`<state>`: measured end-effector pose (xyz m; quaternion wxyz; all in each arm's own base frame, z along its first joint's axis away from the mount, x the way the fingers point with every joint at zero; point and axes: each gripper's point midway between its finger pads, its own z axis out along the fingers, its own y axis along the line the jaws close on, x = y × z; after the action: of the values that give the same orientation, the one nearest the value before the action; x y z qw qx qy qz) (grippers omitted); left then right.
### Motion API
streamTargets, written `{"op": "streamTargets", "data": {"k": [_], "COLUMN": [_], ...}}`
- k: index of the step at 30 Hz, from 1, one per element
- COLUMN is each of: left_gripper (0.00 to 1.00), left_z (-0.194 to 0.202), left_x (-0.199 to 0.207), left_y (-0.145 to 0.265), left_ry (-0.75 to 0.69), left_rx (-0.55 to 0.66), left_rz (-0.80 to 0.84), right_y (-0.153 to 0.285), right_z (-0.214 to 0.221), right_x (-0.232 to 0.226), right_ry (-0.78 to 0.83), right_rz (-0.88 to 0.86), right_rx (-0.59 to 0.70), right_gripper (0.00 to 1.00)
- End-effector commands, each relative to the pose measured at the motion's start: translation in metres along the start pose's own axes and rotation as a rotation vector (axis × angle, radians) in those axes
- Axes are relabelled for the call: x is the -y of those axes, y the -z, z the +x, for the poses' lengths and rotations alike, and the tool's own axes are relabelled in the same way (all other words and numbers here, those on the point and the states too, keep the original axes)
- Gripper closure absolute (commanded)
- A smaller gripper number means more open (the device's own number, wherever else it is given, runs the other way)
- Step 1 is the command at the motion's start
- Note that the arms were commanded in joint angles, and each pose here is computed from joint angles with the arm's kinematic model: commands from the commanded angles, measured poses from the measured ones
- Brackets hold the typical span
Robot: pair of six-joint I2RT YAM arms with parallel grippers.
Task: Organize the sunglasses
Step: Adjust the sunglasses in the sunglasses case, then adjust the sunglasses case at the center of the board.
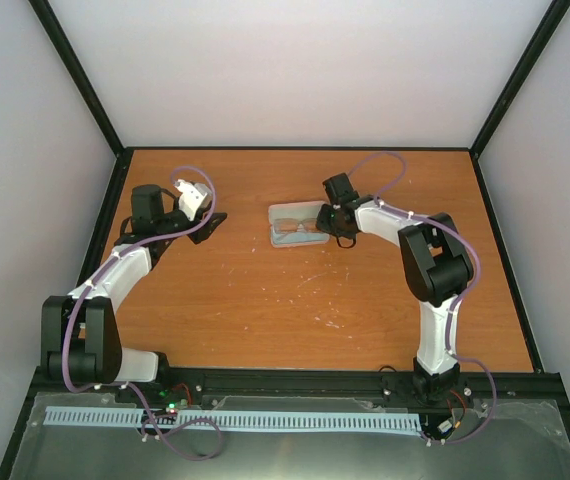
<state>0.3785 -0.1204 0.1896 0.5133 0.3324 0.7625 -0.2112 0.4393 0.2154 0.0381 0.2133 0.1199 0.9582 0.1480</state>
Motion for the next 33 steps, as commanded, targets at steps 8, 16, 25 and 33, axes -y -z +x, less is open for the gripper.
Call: {"op": "streamTargets", "data": {"k": [8, 16, 25, 33], "left_gripper": [0.5, 0.56, 0.71, 0.74], "left_z": [-0.019, -0.045, -0.08, -0.028], "left_x": [-0.004, -0.018, -0.077, -0.056], "left_y": [0.005, -0.008, -0.076, -0.17], "left_ry": [-0.034, -0.118, -0.204, -0.177], "left_rx": [0.049, 0.101, 0.102, -0.097], "left_rz": [-0.005, 0.023, 0.089, 0.279], "right_y": [0.026, 0.075, 0.061, 0.031], "right_z": [0.004, -0.013, 0.04, 0.053], "right_x": [0.001, 0.012, 0.025, 0.018], "right_ry": [-0.004, -0.159, -0.514, -0.624], "right_rz": [0.015, 0.014, -0.074, -0.126], "right_rx": [0.031, 0.132, -0.042, -0.097], "right_gripper": [0.97, 0.97, 0.97, 0.97]}}
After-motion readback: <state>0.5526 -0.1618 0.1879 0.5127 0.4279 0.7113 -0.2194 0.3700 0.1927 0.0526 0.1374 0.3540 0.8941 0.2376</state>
